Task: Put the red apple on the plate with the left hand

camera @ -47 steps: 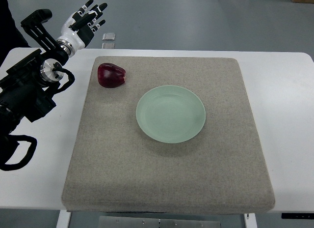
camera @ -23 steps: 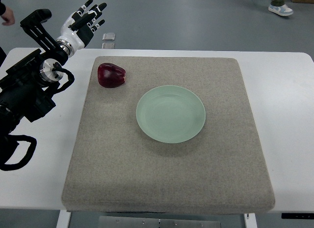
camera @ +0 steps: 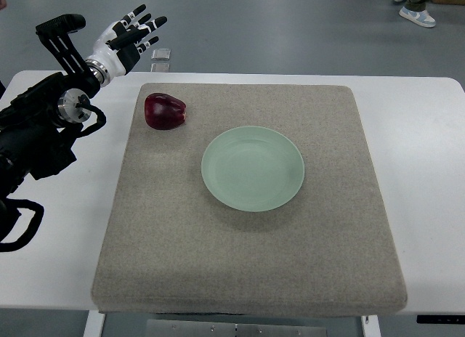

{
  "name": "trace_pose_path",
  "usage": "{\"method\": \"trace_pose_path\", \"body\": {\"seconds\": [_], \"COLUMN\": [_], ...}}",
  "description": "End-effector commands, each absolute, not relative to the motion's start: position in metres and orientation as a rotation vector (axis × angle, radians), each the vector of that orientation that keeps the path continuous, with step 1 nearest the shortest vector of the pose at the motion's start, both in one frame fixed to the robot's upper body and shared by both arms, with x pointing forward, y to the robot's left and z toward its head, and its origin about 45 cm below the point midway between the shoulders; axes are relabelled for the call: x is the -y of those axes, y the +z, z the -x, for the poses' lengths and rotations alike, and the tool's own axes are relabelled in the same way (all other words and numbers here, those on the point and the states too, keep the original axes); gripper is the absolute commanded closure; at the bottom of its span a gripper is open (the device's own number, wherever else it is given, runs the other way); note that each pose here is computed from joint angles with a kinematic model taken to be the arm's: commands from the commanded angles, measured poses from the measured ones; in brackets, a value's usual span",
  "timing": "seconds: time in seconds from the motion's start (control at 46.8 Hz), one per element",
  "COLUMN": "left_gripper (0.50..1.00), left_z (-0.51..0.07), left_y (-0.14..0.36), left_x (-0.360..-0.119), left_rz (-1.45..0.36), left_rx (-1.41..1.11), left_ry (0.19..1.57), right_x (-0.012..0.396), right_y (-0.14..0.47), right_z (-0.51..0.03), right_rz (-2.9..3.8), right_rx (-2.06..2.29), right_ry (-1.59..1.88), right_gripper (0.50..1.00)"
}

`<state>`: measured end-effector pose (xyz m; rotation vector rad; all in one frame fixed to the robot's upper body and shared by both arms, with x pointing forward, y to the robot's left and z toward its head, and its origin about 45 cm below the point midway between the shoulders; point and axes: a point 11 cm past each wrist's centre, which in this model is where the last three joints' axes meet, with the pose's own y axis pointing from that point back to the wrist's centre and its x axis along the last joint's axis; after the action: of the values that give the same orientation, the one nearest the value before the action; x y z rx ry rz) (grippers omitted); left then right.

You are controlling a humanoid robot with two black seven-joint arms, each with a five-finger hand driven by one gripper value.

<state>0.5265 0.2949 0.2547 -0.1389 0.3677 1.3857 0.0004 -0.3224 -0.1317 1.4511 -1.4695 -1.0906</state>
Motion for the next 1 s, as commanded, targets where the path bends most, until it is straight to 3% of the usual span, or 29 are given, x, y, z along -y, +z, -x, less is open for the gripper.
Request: {"method": "trace_pose_path", "body": {"seconds": [0.0,0.641,0.983], "left_gripper": [0.504,0.504,0.504], "left_z": [-0.526,-0.508,-0.490], "left_y": [0.255,0.301,0.290], "left_x": [-0.290,-0.282,-0.270], "left_rz": [0.079,-0.452,-0.767], "left_rx": [-0.332,0.237,0.549], "left_ry": [1.359,1.007,0.767], "right_x": [0.322,0.322,0.322], "right_y": [-0.132,-0.132,-0.132], "right_z": [0.000,0.000,0.000], "right_rz": [-1.451,-1.451,-1.451], "right_rx": [1.469,1.469,1.469], "right_ry": [-1.090,-1.090,-1.090], "right_gripper": [0.536,0.536,0.536]}}
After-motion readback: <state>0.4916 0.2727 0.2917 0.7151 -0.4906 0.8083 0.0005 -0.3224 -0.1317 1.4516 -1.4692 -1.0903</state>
